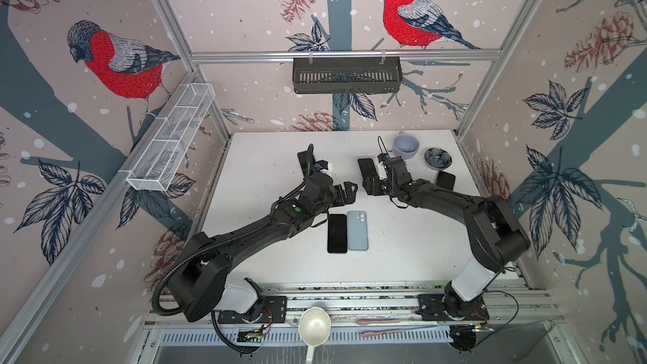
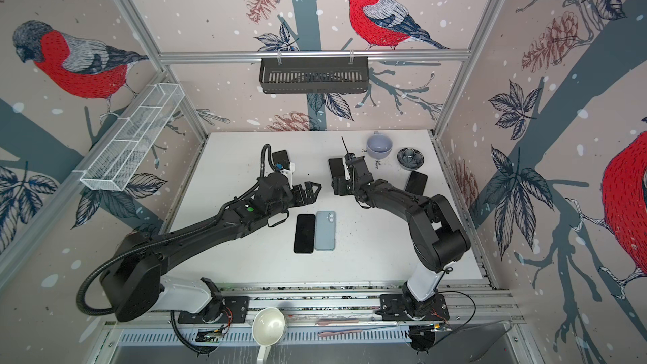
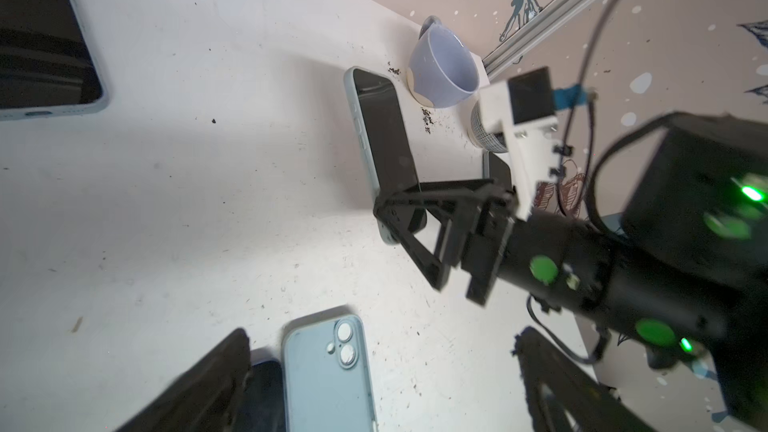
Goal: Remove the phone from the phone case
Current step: 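Carry the black phone with the right gripper toward the left gripper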
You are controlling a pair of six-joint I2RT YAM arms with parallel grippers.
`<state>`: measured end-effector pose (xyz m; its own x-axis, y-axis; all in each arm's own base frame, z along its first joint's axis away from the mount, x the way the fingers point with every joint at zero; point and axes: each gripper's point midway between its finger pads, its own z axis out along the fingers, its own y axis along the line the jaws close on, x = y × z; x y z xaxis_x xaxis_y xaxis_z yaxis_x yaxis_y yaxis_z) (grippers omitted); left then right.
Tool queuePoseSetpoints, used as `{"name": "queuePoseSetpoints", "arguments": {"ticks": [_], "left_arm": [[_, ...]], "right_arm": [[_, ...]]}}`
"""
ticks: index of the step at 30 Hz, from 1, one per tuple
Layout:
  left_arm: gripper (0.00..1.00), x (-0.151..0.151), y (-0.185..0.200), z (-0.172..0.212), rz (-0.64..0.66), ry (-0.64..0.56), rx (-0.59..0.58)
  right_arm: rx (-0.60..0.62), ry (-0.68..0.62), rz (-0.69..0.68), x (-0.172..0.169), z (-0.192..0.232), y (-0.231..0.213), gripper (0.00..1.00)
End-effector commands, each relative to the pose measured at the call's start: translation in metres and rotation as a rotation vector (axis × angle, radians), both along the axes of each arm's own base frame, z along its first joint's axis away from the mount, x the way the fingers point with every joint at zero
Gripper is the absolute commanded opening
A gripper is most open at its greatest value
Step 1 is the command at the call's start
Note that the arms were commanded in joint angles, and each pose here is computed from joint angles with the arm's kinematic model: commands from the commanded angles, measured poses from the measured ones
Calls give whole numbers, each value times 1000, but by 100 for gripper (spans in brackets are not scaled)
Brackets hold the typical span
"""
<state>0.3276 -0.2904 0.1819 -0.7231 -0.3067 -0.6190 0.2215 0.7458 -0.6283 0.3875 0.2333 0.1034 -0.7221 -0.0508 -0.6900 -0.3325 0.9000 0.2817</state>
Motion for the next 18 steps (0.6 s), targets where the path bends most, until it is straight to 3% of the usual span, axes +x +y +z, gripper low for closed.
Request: {"name": "queuePoseSetpoints", "arguments": {"ticks": [1, 5, 9, 18], "left_arm": [[99, 12, -14, 14, -18, 14, -174], [97, 23, -17, 2, -54, 87, -322], [87, 27, -15, -4, -72, 119, -476], [76, 23, -15, -5, -96, 105, -555]], "right_arm": [[75, -157, 43, -5, 39, 19, 32], [72, -214, 105, -33, 52, 32, 32], [88, -238, 142, -55, 58, 43, 32], [67, -235, 205, -84, 49, 62, 31]]}}
